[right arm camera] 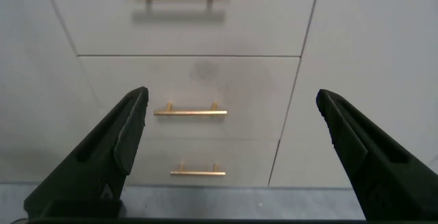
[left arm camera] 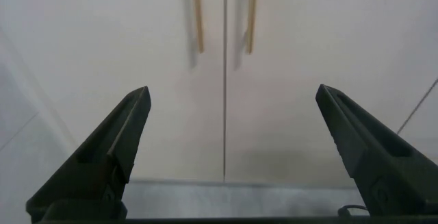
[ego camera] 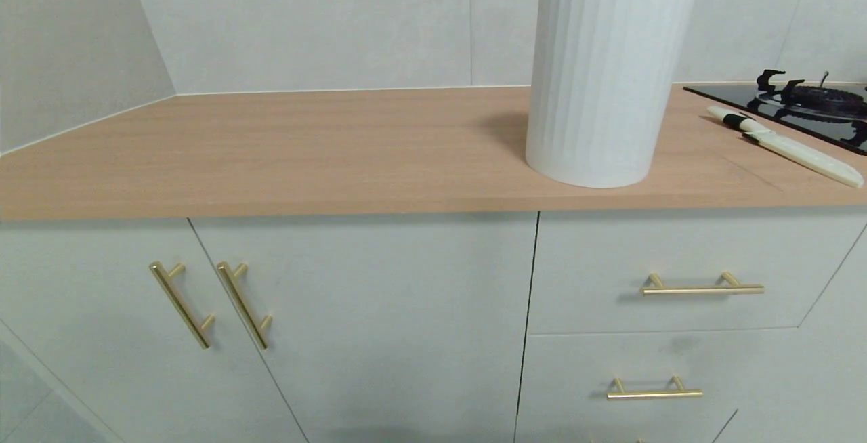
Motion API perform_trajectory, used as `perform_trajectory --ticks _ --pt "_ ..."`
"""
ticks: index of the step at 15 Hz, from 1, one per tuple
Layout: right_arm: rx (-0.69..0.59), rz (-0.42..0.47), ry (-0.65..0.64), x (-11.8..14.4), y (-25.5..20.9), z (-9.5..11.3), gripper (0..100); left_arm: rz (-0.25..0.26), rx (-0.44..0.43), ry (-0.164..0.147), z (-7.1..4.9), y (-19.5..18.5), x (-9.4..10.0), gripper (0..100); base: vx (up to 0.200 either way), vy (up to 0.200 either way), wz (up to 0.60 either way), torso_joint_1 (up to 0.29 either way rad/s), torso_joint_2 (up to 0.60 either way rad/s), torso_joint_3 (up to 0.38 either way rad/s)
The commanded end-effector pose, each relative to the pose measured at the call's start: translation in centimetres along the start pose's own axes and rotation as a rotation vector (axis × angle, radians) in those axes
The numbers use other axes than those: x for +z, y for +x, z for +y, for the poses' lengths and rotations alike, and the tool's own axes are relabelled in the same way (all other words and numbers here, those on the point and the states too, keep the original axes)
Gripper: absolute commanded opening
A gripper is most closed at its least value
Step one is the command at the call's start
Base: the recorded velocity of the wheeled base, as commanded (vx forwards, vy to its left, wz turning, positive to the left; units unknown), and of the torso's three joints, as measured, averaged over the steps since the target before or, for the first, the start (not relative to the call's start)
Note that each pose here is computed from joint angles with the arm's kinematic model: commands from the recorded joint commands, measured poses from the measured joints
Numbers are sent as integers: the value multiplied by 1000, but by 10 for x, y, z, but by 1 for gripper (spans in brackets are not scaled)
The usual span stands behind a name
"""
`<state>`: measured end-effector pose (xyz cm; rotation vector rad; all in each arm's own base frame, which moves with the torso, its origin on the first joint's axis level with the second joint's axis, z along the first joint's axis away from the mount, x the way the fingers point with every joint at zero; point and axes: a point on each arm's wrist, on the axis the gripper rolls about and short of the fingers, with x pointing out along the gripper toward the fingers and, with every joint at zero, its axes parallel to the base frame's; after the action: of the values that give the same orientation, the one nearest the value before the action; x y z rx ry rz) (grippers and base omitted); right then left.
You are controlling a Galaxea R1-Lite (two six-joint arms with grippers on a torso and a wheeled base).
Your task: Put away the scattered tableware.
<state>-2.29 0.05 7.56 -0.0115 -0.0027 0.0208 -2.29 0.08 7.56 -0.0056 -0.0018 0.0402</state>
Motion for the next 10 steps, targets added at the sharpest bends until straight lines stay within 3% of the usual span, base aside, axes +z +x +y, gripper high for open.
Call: perform_trajectory --ticks 1,10 --pt "1 1 -1 0 0 0 100 0 0 -1 0 0 0 100 0 0 0 0 0 0" --pt "1 1 -1 0 0 0 100 0 1 -2 0 0 0 100 0 0 0 0 0 0"
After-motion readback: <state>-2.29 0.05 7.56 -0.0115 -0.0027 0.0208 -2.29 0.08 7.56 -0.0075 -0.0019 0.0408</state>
